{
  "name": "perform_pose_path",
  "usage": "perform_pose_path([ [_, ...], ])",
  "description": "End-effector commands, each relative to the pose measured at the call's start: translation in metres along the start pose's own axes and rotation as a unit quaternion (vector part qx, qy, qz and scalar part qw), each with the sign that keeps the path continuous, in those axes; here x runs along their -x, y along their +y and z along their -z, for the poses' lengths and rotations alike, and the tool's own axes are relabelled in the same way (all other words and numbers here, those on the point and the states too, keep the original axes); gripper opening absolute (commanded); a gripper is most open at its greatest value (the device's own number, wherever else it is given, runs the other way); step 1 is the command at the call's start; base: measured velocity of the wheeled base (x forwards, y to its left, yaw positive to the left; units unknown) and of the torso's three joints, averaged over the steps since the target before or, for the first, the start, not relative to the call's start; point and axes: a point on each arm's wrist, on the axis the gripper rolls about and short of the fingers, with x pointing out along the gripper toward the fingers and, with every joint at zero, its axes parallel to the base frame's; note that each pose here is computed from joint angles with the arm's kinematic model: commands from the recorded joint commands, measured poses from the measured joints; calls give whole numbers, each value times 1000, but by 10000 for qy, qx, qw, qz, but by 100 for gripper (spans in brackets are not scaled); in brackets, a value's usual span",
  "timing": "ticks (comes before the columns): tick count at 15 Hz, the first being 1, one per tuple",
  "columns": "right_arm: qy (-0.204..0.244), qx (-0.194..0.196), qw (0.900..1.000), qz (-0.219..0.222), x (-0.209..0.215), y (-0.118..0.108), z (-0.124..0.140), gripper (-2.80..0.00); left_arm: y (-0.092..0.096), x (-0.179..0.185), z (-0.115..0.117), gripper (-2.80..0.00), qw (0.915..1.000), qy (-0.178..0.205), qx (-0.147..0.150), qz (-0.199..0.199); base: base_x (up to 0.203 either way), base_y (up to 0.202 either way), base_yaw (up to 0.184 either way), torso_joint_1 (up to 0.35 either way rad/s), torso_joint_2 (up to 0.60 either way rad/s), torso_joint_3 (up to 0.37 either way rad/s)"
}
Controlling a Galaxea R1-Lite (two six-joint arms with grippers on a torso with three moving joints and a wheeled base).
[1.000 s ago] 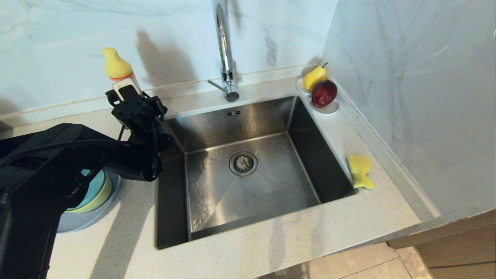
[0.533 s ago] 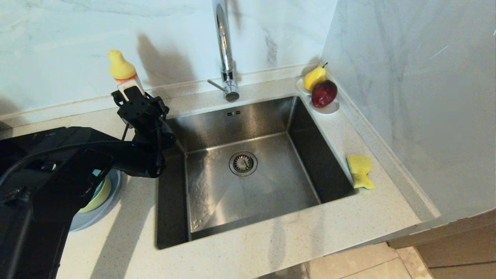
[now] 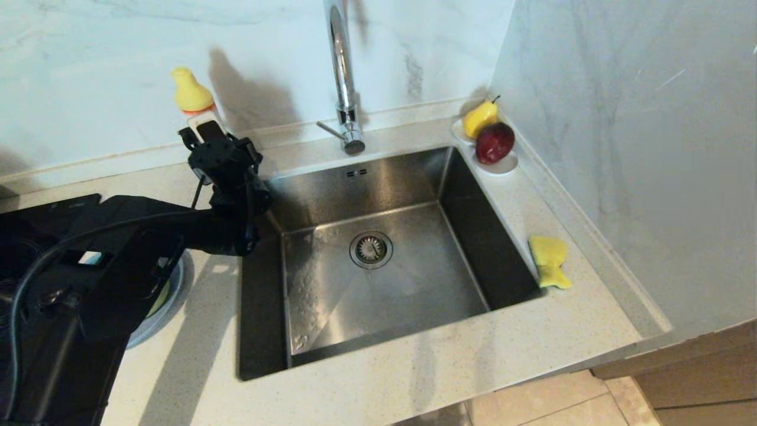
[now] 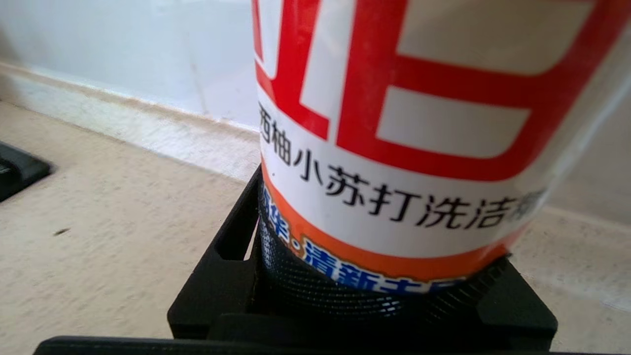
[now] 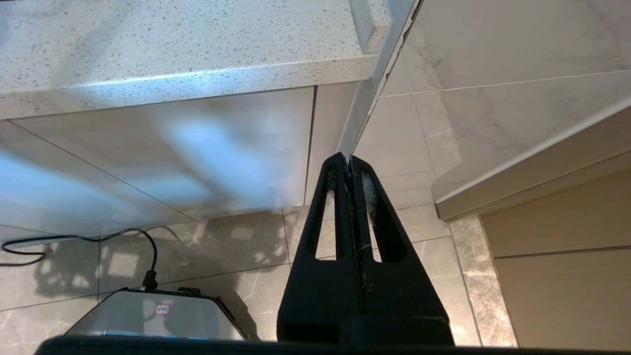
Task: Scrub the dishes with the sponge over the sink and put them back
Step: Place the dish soap on the table
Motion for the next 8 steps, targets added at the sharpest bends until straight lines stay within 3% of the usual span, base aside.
perform_pose_path([
  [1,-5,3,10000,0,0,0,0,-280,-1,-6,5,-280,9999,64,-78,-18,0,0,0,0,0,0],
  [8,-5,-2,10000,-4,0,0,0,-280,1,-7,13,-280,9997,174,-170,-24,0,0,0,0,0,0],
])
